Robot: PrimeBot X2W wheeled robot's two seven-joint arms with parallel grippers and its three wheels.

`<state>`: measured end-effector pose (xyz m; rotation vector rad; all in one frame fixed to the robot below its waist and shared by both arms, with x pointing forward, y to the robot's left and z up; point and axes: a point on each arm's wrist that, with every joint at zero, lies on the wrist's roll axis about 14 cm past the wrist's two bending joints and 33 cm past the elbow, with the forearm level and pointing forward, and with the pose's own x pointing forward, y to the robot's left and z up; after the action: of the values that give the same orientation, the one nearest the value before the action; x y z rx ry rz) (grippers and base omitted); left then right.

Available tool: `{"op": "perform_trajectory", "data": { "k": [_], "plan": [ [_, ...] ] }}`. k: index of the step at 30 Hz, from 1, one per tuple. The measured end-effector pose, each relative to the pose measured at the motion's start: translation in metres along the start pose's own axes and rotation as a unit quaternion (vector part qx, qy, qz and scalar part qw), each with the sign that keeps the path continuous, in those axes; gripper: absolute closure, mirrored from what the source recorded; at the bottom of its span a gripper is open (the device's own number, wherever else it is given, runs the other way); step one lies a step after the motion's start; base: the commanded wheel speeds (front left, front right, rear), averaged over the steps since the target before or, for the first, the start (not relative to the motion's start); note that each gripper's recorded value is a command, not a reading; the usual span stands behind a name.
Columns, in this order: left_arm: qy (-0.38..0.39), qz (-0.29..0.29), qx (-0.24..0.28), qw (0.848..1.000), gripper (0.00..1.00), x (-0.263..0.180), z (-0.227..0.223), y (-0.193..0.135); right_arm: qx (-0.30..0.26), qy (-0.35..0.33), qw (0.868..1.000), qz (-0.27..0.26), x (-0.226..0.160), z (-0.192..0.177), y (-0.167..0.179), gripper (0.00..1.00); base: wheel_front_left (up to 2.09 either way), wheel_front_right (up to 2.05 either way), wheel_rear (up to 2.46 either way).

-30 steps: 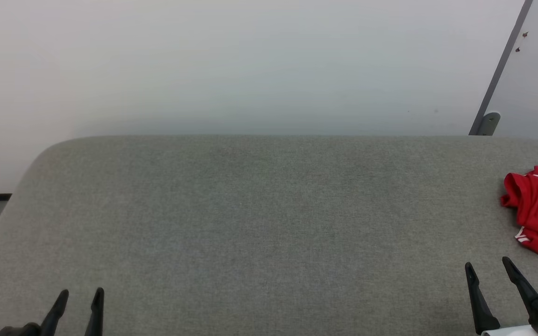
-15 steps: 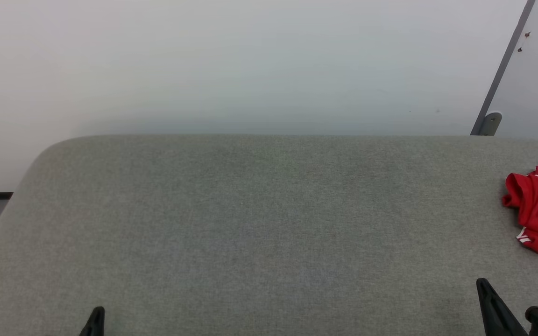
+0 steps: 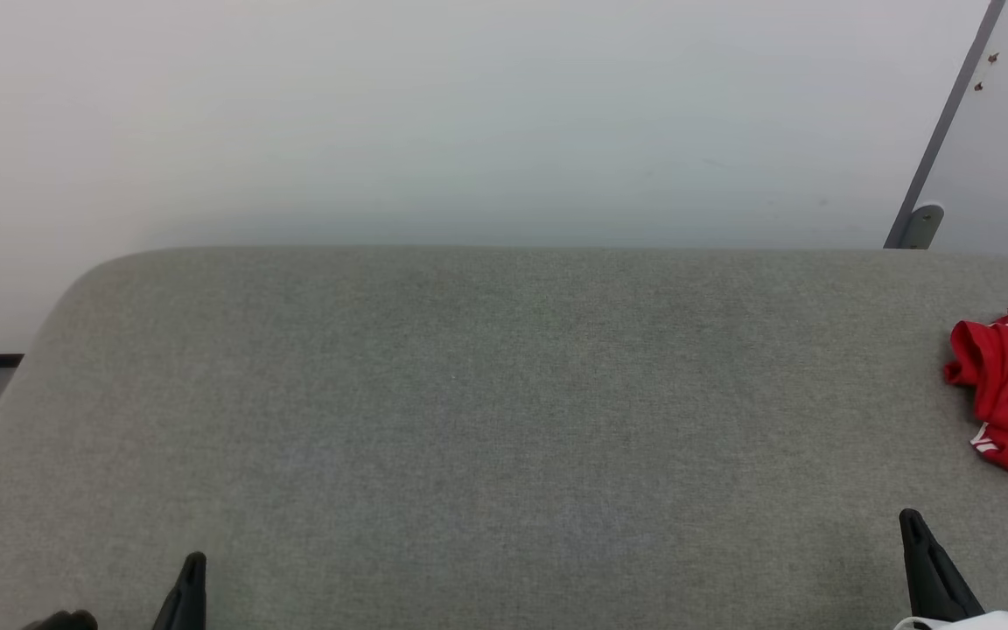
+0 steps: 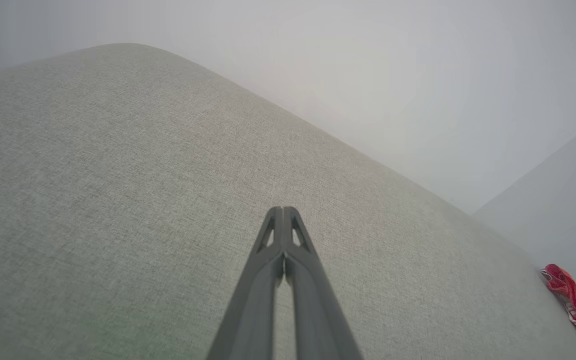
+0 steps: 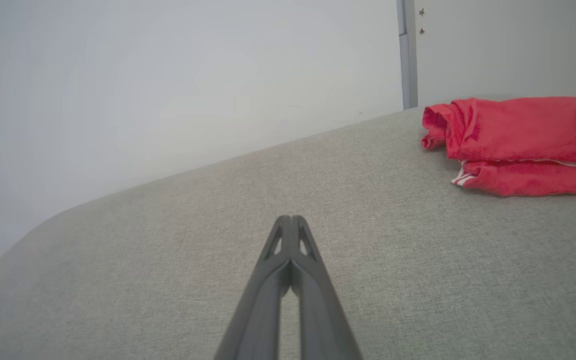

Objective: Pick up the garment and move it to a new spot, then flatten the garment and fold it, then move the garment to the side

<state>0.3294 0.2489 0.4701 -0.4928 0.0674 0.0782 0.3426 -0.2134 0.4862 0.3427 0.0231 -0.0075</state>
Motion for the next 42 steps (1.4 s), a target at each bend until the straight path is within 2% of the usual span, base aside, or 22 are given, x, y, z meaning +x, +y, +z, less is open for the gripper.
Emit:
{"op": "perform_trajectory", "data": {
  "k": [10, 19, 42],
  "plan": [
    [-0.004, 0.005, -0.077, 0.997, 1.00, 0.008, 0.002, -0.006, 0.086, -0.001, 0.996, -0.011, 0.006, 0.003, -0.001, 1.00, 0.00, 0.00, 0.00],
    [-0.003, 0.005, -0.138, 0.990, 1.00, 0.014, 0.002, -0.012, 0.157, -0.001, 0.987, -0.018, 0.011, 0.004, 0.000, 1.00, 0.00, 0.00, 0.00],
    [-0.001, -0.001, -0.272, 0.962, 1.00, 0.027, 0.003, -0.027, 0.309, -0.001, 0.951, -0.021, 0.022, 0.006, 0.004, 1.00, 0.00, 0.00, 0.00]
  ]
}}
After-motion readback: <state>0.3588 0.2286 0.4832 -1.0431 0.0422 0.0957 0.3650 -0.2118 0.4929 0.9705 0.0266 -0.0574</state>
